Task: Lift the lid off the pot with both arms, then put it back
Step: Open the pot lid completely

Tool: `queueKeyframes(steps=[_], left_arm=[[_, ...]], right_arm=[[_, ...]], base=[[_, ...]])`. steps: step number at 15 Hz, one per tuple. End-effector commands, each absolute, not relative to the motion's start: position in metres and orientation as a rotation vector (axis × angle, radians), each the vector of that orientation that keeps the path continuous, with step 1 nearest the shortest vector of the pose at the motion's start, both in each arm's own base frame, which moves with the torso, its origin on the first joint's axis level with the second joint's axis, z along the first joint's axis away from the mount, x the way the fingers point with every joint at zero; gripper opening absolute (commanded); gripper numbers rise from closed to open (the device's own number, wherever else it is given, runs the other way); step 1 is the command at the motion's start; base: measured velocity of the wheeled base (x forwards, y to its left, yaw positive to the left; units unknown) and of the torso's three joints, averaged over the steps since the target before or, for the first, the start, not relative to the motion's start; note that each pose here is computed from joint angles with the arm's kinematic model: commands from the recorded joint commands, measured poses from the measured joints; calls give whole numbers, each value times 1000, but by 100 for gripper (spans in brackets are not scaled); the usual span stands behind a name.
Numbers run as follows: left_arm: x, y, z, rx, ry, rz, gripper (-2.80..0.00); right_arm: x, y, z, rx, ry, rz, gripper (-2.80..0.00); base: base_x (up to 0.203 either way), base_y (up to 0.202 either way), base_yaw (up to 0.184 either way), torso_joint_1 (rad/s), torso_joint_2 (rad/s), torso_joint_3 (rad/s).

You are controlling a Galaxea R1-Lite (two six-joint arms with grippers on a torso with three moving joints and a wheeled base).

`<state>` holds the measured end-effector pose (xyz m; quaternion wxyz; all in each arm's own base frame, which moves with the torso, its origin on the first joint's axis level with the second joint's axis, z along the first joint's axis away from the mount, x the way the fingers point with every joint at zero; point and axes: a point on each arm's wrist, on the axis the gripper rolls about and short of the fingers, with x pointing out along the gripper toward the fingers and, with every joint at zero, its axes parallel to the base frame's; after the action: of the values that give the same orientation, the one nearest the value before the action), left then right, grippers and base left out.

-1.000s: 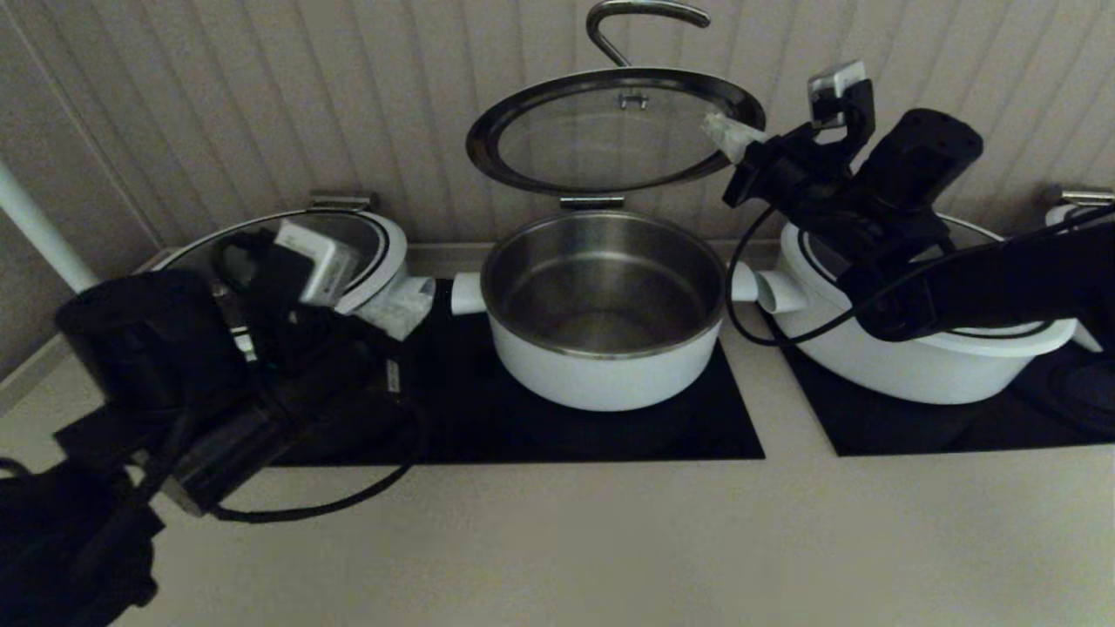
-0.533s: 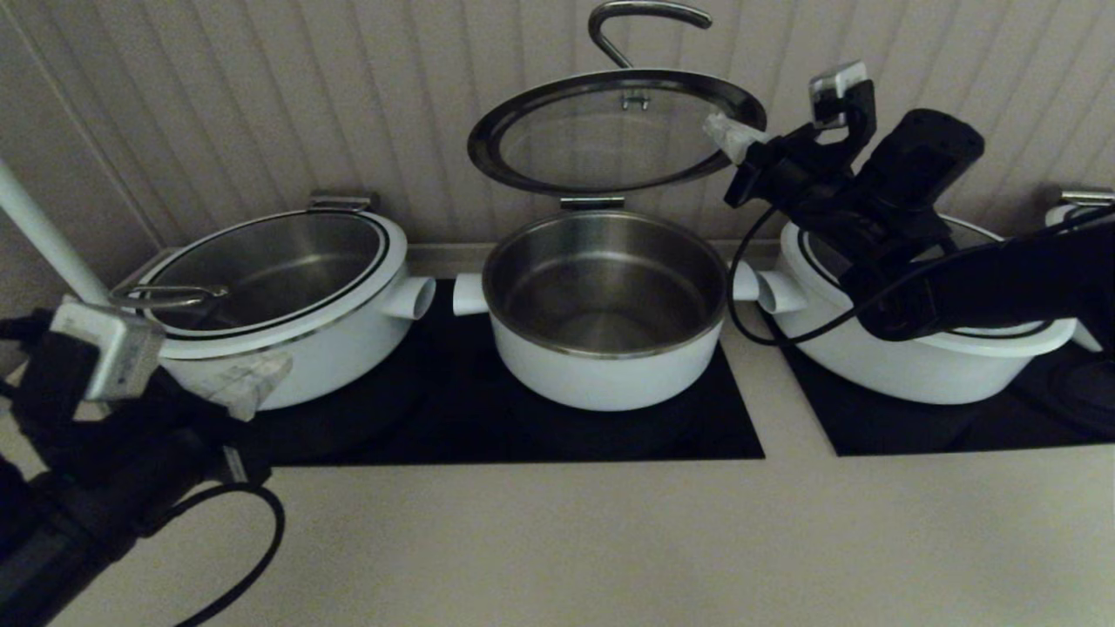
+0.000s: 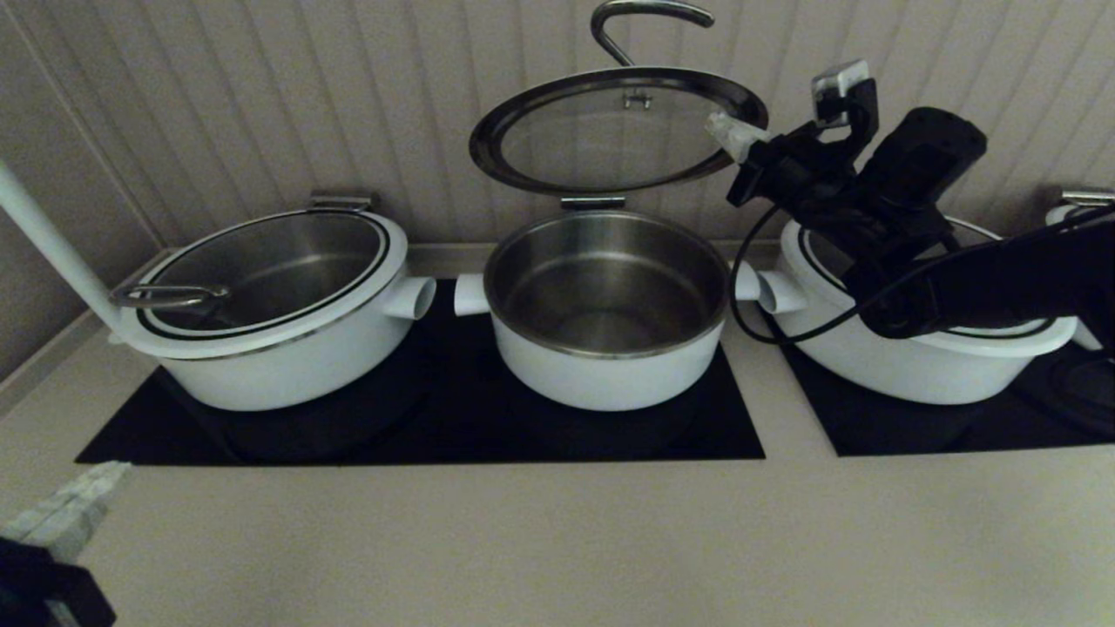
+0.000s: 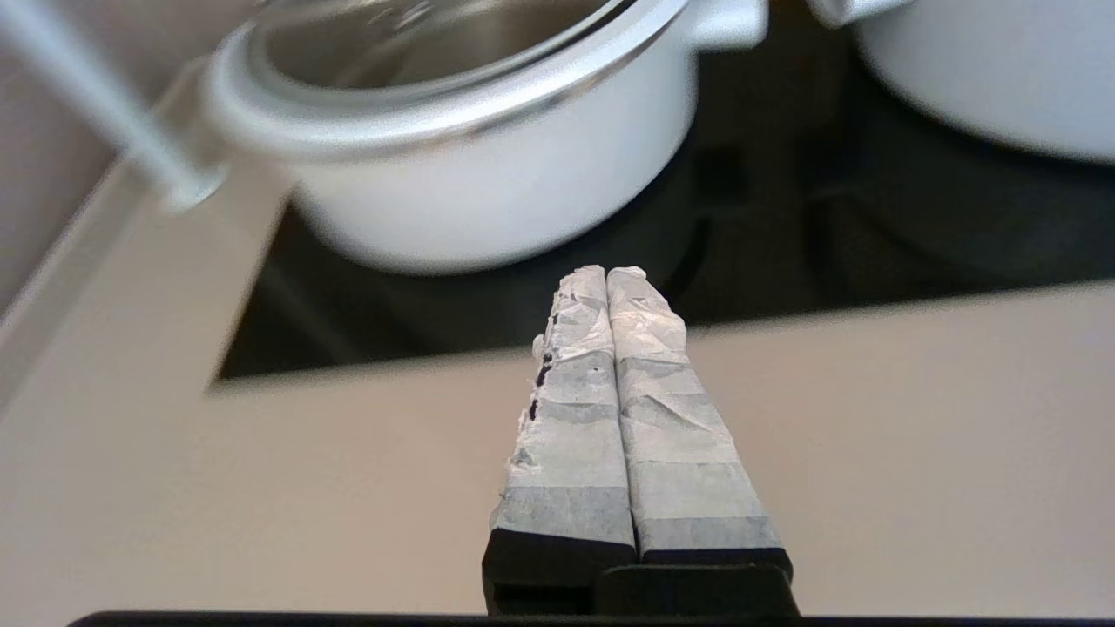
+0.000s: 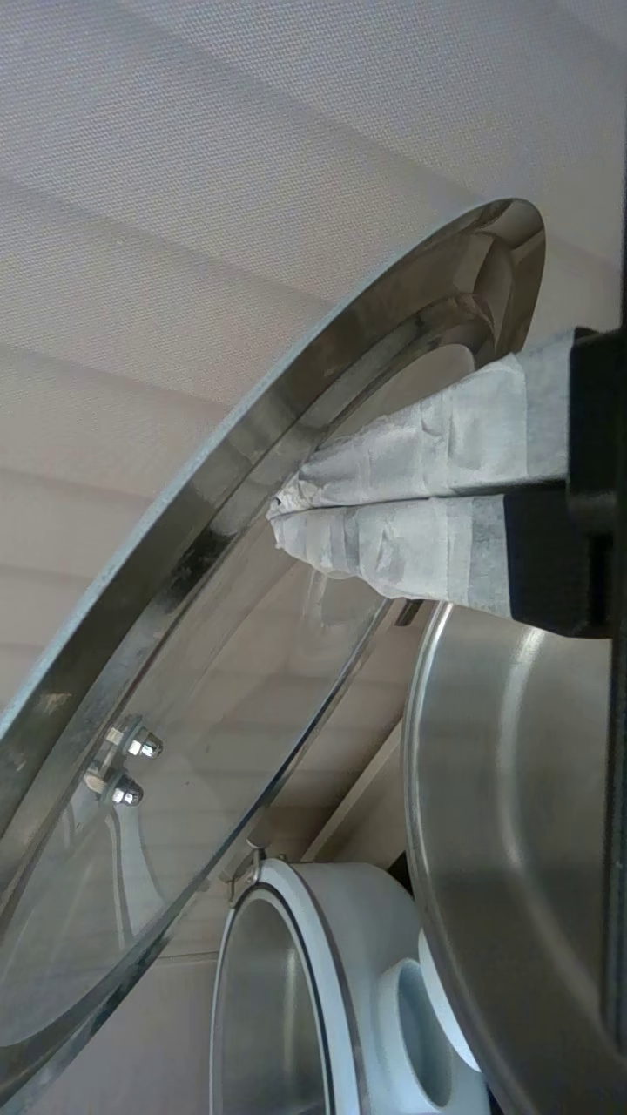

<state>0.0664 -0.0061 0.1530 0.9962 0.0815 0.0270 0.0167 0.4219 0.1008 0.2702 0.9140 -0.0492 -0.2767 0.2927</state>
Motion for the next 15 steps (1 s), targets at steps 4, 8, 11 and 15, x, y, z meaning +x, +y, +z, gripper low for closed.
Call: queueKeyframes(steps=[4,8,11,15], left_arm=[[-1,7,123,110,37,165,-280],[3,8,104,88,42,224,-280],[3,8,104,90,47,222,-280],[3,8,104,89,46,221,-280]], right_arm=[[423,94,274,-113,-589,600,-280],[424,94,276,-116,-600,603,-280],[424,94,278,-117,-608,604,-280],[421,95,277,-116,-597,611,-280]], base=[[0,0,0,0,0,0],[0,0,0,0,0,0],[0,0,0,0,0,0],[0,0,0,0,0,0]])
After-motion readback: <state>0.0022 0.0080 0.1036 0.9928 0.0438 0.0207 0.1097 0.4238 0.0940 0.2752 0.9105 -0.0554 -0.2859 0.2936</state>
